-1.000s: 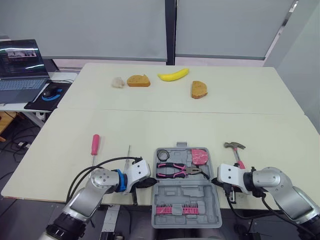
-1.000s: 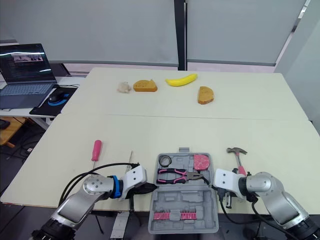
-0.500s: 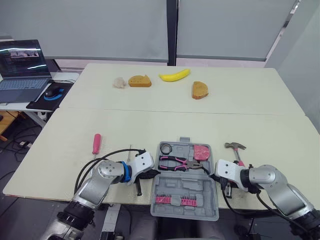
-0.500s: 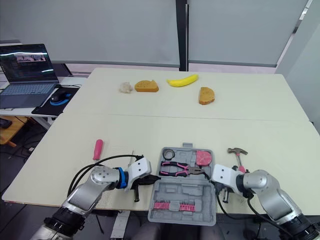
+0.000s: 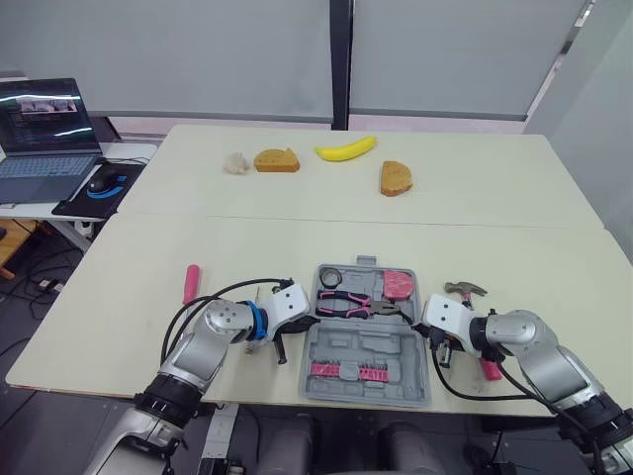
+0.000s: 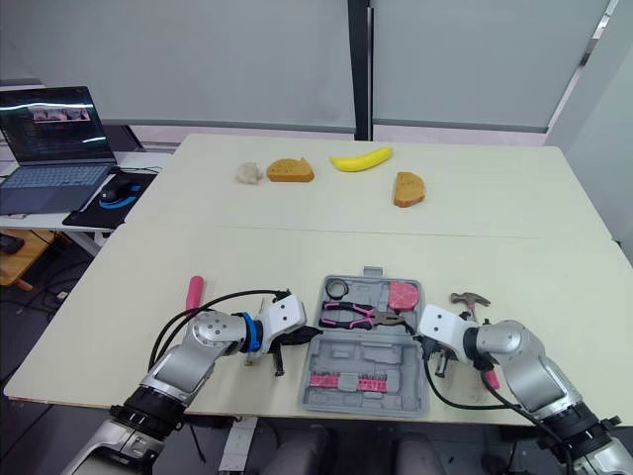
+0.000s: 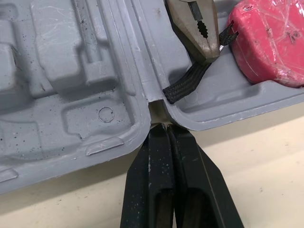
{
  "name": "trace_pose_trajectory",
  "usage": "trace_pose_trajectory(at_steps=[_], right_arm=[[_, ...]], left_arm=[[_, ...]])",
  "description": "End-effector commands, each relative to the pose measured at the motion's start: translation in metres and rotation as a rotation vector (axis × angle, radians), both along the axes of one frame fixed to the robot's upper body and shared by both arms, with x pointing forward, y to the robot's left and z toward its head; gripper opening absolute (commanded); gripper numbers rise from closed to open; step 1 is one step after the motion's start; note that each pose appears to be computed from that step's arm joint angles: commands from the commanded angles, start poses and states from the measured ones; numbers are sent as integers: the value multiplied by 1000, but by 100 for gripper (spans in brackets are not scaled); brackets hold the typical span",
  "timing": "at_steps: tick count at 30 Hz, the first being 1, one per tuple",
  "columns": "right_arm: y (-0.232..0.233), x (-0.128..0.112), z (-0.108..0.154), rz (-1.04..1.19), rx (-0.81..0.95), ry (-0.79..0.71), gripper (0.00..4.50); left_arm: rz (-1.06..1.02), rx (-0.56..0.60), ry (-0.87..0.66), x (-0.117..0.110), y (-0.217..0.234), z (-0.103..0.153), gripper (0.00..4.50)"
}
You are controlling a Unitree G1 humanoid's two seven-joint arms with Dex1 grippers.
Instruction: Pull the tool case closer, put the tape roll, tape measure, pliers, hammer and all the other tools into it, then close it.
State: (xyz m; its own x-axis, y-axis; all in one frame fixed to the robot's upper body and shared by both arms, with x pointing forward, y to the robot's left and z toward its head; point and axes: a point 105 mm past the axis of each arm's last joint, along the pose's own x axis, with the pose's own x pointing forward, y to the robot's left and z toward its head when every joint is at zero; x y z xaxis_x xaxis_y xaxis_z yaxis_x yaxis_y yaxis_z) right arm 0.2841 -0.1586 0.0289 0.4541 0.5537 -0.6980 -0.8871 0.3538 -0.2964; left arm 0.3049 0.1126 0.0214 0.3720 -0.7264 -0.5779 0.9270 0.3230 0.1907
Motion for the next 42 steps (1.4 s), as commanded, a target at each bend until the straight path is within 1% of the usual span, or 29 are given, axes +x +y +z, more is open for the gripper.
trace_pose_trajectory(at_steps=[1,12,23,32,42], right_arm=[[18,7,15,62,43,-75,4],[15,18,19,37,41,-111,4],[15,25,21,20,28,-153,4],[13,22,18,20,21,-135,4],[15,27,21,2,39,-154,4]], left_arm=[[-32,-25,-42,4,-15,6,0],[5,-22,-78,15,-9,10,0],[1,-23,-76,16,-12,10,0],[6,-23,-79,20,-12,10,0],[16,-21,-88,26,-11,11,0]])
